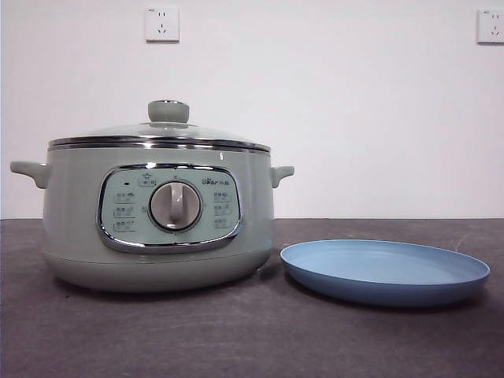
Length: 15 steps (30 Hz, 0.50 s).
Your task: Take the potato out from the steamer,put the potato on the plate,close the lid
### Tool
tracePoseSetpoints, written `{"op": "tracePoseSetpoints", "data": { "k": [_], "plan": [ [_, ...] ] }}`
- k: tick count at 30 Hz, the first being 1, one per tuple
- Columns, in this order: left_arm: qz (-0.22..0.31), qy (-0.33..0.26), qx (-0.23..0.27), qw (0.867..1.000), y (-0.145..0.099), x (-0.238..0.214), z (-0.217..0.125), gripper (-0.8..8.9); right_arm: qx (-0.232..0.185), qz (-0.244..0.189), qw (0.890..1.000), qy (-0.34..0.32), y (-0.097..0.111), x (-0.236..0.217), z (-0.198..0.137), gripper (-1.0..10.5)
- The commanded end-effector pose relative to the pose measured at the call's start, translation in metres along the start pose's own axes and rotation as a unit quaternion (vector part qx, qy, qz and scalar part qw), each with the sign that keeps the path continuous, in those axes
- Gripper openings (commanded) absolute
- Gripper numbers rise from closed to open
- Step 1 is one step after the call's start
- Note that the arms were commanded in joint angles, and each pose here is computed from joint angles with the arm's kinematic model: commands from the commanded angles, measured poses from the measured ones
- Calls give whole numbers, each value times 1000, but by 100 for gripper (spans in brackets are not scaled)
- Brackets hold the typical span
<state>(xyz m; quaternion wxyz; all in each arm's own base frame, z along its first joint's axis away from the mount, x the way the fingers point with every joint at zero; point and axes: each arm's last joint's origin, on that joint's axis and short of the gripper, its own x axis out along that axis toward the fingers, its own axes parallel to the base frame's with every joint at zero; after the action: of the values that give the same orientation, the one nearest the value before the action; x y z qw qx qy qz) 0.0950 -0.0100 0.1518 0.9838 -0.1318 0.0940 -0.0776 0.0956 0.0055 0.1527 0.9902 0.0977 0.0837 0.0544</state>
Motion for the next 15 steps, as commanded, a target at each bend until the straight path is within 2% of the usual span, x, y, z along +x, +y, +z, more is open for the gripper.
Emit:
{"op": "tracePoseSetpoints", "data": {
  "k": [1,10,15],
  "plan": [
    [3,4,-2,1000,1,1,-4,-3,2,3,1000,9,0,1,-4,0],
    [-3,-1,-4,1000,1,1,-3,-3,4,8,1000,-8,1,1,-1,0],
    [-7,-7,-31,999,0,1,-1,-3,111,12,994,-9,1,1,0,-1]
  ]
}}
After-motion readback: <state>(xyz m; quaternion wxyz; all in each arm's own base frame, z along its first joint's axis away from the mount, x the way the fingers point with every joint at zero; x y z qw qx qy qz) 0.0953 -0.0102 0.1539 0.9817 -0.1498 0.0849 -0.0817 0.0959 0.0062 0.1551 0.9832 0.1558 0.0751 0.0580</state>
